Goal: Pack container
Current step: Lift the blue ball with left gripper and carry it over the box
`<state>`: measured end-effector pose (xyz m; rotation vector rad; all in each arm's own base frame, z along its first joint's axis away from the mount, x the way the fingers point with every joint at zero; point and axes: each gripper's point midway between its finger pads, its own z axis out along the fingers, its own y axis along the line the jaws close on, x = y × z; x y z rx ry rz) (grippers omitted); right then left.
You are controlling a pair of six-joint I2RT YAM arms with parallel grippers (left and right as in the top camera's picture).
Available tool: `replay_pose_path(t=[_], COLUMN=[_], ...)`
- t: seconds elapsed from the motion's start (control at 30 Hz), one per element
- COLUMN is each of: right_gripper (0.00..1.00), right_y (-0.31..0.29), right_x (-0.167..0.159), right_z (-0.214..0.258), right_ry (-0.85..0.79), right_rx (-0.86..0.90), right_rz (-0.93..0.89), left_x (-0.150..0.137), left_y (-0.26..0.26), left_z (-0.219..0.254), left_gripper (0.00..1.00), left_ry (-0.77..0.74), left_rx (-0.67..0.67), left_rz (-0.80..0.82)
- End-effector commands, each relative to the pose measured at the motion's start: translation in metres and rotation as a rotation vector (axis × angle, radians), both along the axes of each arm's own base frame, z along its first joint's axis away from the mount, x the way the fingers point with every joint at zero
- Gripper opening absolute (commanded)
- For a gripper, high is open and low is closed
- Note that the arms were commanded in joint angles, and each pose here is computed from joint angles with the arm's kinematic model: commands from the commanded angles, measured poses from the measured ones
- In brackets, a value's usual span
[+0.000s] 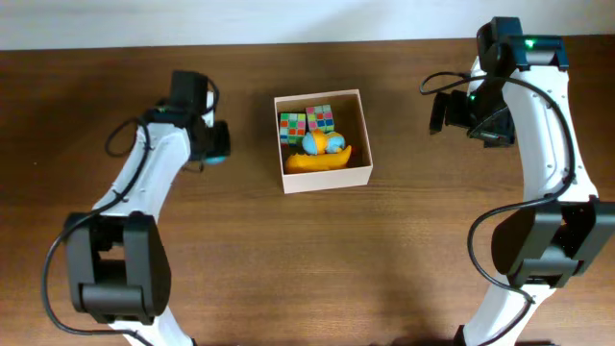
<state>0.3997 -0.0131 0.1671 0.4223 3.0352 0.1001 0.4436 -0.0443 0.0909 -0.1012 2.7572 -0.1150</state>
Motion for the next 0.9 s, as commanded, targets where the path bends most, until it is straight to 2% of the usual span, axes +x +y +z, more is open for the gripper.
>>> replay_pose_path(t=[0.0, 0.1, 0.17, 0.27, 0.4, 0.73, 0.87], right_gripper=[0.99, 0.99, 0.99, 0.99, 0.99, 0.99, 0.99], right_y=[0.001, 0.001, 0.001, 0.001, 0.001, 0.001, 0.001], right_x=[0.001, 0.001, 0.001, 0.0, 0.001, 0.001, 0.001], right_z=[0.001, 0.001, 0.001, 0.001, 0.001, 0.001, 0.001], right_ry=[-0.004, -0.004, -0.004, -0.004, -0.004, -0.004, -0.004], right_rx=[0.008, 0.008, 0.008, 0.008, 0.008, 0.008, 0.008], right_rz=[0.006, 0.006, 0.007, 0.007, 0.006, 0.007, 0.007], left_x=[0.009, 0.007, 0.007, 0.011, 0.016, 0.039, 0.046], left_y=[-0.055, -0.096, -0.115, -0.134, -0.161, -0.214, -0.232], left_z=[0.055, 0.092, 0.111, 0.123, 0.128, 0.12, 0.088], left_gripper=[0.33, 0.33, 0.33, 0.35, 0.37, 0.38, 0.38], left_ry=[-0.114, -0.207, -0.264, -0.326, -0.393, -0.55, -0.524], left_rx=[-0.239, -0.406, -0.482, -0.504, -0.452, -0.137, -0.137], left_rz=[-0.228, -0.424, -0.498, -0.558, -0.61, -0.577, -0.598])
